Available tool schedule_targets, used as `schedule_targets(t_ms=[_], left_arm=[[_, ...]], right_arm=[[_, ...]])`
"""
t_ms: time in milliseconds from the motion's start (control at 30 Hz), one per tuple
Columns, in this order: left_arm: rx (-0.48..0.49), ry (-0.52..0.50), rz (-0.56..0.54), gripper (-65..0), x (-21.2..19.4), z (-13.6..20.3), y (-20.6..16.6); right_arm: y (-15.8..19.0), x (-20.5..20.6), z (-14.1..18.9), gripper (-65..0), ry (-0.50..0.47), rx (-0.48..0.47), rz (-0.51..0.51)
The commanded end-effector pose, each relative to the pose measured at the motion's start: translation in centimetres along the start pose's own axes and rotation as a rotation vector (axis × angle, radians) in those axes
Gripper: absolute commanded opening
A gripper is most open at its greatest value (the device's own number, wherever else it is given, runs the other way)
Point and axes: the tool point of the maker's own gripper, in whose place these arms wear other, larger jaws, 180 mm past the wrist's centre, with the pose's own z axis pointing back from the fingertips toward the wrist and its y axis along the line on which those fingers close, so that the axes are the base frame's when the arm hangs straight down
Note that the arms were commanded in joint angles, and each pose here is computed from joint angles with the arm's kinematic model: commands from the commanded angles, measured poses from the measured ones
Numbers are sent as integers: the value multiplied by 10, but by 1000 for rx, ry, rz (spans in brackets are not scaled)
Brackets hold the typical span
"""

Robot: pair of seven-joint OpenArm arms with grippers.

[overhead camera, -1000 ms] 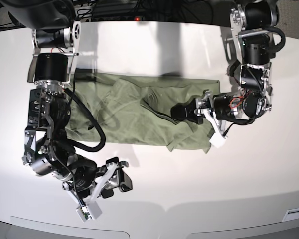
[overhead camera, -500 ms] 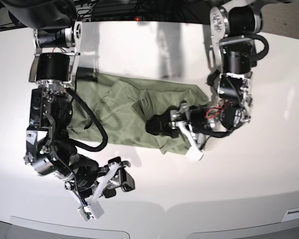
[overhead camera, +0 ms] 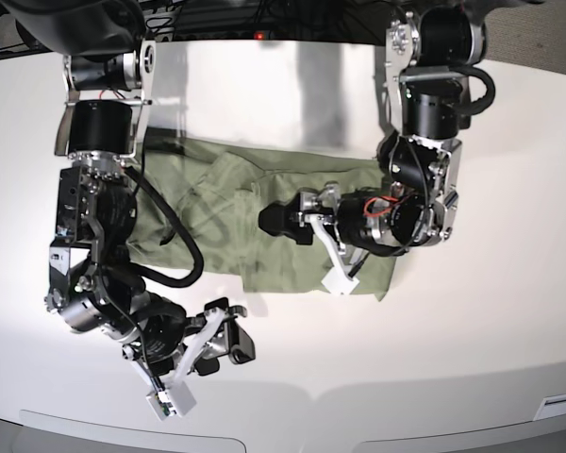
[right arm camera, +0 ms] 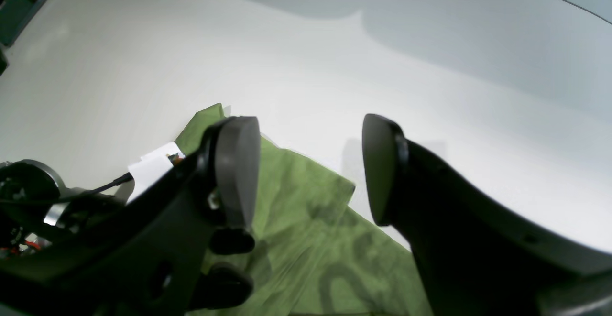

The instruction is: Fold the T-shirt properly

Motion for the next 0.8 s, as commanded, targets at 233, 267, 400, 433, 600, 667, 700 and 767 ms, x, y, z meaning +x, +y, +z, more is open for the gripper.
schedule_targets(t_ms=[233, 267, 400, 433, 600, 667, 700, 767], left_arm=[[43, -46, -41, -249, 22, 24, 16], [53, -45, -41, -249, 21, 28, 20], [85, -41, -42, -249, 20, 39, 33], [92, -42, -42, -249, 20, 42, 36], [97, -42, -42, -249, 20, 44, 37], [84, -53, -37, -249, 22, 43, 35], [78, -58, -35, -249, 23, 44, 34], [72, -63, -33, -249, 24, 43, 33]], right_arm=[[-28, 3, 8, -307, 52, -134, 92], [-42, -2, 13, -307, 81, -196, 98], [-93, -21, 46, -307, 148, -374, -45], [-105, -25, 56, -307, 161, -407, -73], [-147, -60, 108, -307, 227, -515, -211], [-152, -83, 122, -307, 252, -528, -259], [-153, -95, 128, -298, 267, -530, -279], [-149, -124, 136, -242, 310, -528, -311]])
